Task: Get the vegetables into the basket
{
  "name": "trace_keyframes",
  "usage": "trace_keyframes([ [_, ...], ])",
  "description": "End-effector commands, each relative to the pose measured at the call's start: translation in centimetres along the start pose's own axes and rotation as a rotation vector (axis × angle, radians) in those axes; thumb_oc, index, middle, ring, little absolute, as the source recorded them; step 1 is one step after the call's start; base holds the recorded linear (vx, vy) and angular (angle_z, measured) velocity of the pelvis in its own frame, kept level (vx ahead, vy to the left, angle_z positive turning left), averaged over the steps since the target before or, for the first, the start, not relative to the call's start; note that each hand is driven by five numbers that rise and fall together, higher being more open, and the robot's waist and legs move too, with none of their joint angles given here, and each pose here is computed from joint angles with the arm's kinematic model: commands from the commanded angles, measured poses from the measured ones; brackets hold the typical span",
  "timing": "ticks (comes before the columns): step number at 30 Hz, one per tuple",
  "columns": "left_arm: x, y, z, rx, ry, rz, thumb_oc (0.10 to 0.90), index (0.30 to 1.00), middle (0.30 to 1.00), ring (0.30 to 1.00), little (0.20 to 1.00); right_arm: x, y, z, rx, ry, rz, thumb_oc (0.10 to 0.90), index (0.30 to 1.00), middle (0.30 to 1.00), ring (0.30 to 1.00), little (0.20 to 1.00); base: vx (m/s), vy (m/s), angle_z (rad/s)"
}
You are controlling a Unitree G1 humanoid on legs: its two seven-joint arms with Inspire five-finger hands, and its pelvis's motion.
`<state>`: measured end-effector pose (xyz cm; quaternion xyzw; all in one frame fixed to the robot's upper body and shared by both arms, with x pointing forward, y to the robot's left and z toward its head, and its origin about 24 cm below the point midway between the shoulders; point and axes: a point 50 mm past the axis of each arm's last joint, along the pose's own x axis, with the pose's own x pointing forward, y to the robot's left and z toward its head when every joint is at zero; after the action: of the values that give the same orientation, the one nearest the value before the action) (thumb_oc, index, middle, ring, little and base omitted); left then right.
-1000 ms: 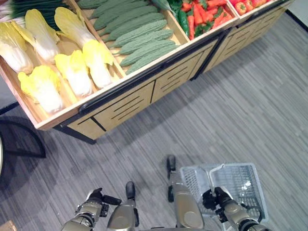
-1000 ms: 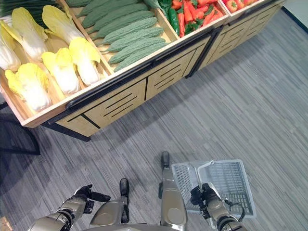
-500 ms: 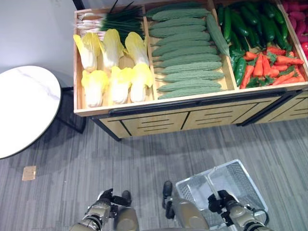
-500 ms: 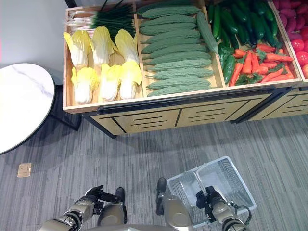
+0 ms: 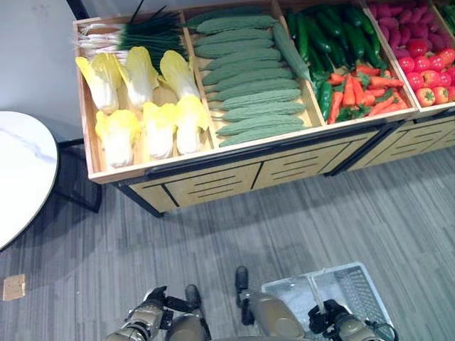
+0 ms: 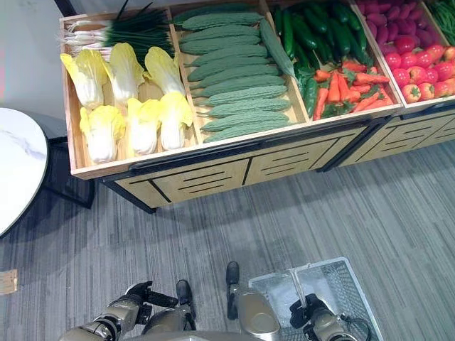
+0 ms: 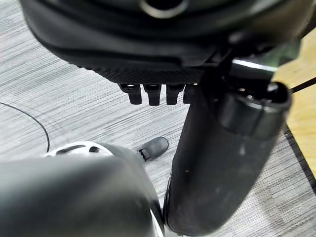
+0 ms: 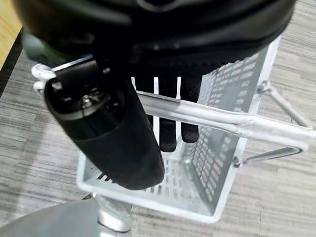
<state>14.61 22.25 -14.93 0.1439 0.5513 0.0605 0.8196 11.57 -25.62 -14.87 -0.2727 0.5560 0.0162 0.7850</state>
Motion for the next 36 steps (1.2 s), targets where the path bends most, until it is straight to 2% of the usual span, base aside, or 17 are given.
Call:
trace_keyframes([
  [1,0.1,2.1,0.0,0.002,-0.009,0.071,0.9,1.0,1.0,1.0,1.0,0.1,-0.2,1.0,-0.078,-0.036,-0.007,0.4,0.3,0.3,0.3,0.3,0.03,0.031,-0.12],
  [4,0.0,1.8,1.1,-0.029,-0.07,0.052,0.9,1.0,1.0,1.0,1.0,0.1,-0.3,0.6,-0.078,-0.028,-0.008,0.4,0.3,0.3,0.3,0.3,0.03,0.027,-0.01],
  [6,-1.0,1.6,4.8,-0.101,-0.288,-0.011,0.9,1.0,1.0,1.0,1.0,0.0,-1.0,0.2,-0.073,-0.029,-0.022,0.4,0.3,0.3,0.3,0.3,0.02,0.04,0.07],
  [9,-2.7,2.6,6.6,-0.181,-0.45,-0.046,0.9,1.0,1.0,1.0,1.0,-0.2,-1.7,-0.5,-0.05,-0.027,-0.032,0.4,0.3,0.3,0.3,0.3,0.0,0.009,0.1],
  [10,-2.7,2.6,6.5,-0.181,-0.448,-0.046,0.9,1.0,1.0,1.0,1.0,-0.2,-1.7,-0.5,-0.051,-0.026,-0.031,0.4,0.3,0.3,0.3,0.3,0.0,-0.007,0.11],
  [16,-8.7,6.0,10.9,-0.394,-0.835,-0.077,0.9,1.0,1.0,1.0,1.0,-0.5,-2.2,-2.5,-0.02,0.028,-0.023,0.4,0.3,0.3,0.3,0.3,0.02,-0.026,0.14],
  [21,-13.2,9.0,14.9,-0.345,-1.111,0.049,0.9,1.0,1.0,1.0,1.0,-0.5,-2.0,-3.2,-0.023,0.055,-0.013,0.4,0.3,0.3,0.3,0.3,0.01,-0.032,0.03],
  [24,-16.6,11.5,18.9,-0.234,-1.297,0.245,0.9,1.0,1.0,1.0,1.0,-0.5,-2.1,-3.4,-0.066,0.068,-0.018,0.4,0.3,0.3,0.3,0.3,0.02,-0.051,-0.02],
  [28,-18.3,13.3,22.8,-0.167,-1.373,0.405,0.9,1.0,1.0,1.0,1.0,-0.4,-2.5,-2.5,-0.105,0.042,-0.037,0.4,0.3,0.3,0.3,0.3,0.01,-0.036,-0.09],
  [29,-18.3,13.9,23.7,-0.145,-1.357,0.449,0.9,1.0,1.0,1.0,1.0,-0.3,-2.5,-2.3,-0.126,0.036,-0.037,0.4,0.3,0.3,0.3,0.3,-0.01,-0.023,-0.07],
  [30,-17.7,13.8,24.1,-0.159,-1.325,0.43,0.9,1.0,1.0,1.0,1.0,-0.3,-2.5,-2.3,-0.142,0.038,-0.038,0.4,0.3,0.3,0.3,0.3,-0.01,-0.019,-0.12],
  [31,-17.6,14.3,25.7,-0.084,-1.294,0.515,0.9,1.0,1.0,1.0,1.0,-0.3,-2.7,-2.0,-0.159,0.026,-0.045,0.4,0.3,0.3,0.3,0.3,-0.03,-0.007,-0.34],
  [32,-18.1,14.5,26.2,-0.079,-1.319,0.524,0.9,1.0,1.0,1.0,1.0,-0.3,-2.7,-1.8,-0.156,0.023,-0.046,0.4,0.3,0.3,0.3,0.3,-0.05,-0.011,-0.4],
  [36,-17.2,15.9,28.0,-0.056,-1.207,0.618,0.9,1.0,1.0,1.0,1.0,-0.2,-3.0,-1.4,-0.203,0.019,-0.067,0.4,0.3,0.3,0.3,0.3,-0.06,-0.025,-0.41],
])
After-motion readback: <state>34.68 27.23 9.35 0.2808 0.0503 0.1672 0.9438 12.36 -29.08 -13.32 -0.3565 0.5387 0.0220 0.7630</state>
